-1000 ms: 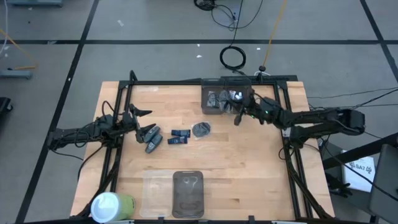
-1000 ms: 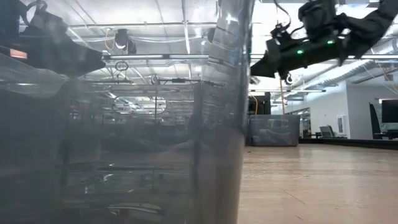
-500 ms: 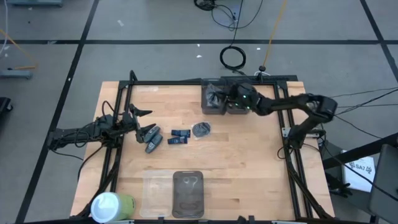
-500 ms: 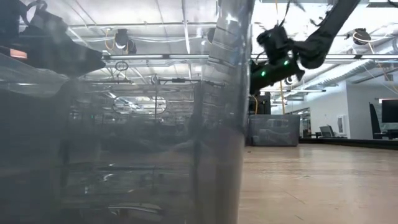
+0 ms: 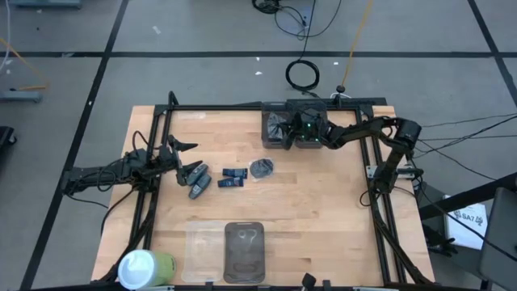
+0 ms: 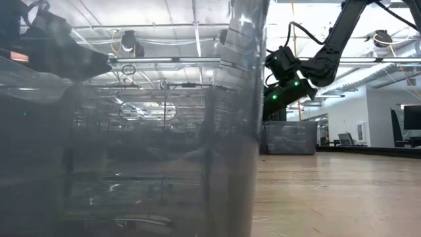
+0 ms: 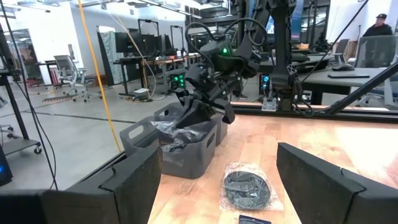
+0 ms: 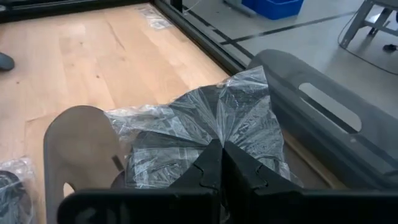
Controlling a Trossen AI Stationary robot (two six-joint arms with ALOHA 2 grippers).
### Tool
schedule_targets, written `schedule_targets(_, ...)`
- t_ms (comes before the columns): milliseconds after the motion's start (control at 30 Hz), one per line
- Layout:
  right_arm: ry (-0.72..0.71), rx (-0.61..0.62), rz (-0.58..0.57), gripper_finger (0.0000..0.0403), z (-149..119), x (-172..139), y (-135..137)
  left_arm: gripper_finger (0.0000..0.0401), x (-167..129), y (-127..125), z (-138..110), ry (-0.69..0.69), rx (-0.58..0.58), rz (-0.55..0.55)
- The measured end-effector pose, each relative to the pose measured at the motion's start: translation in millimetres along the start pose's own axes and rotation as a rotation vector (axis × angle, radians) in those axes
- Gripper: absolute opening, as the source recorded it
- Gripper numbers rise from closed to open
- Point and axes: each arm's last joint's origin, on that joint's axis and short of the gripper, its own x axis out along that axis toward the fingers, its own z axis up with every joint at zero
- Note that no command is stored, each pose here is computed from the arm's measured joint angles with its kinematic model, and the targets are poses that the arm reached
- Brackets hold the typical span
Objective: Pick & Place Travel size toiletries
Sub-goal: Put the bottom black hairbrush into the top left black bin
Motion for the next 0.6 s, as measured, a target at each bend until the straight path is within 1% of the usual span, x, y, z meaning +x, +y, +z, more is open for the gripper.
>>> schedule_targets(333, -0.003, 0.003, -0.001, 0.0003, 2.0, -1.6, 0.2, 0.031, 0.0, 0.0, 0.0, 0.0, 0.0, 0.0)
schedule_targets(467, -0.001, 0.024, -0.001, 0.0015, 1.8, -1.6, 0.3, 0.031, 0.0, 0.0, 0.0, 0.0, 0.0, 0.0)
schedule_targets(600, -0.001, 0.026, -0.001, 0.0036, 1.8, -1.6, 0.3, 0.031, 0.0, 0.0, 0.0, 0.0, 0.0, 0.0)
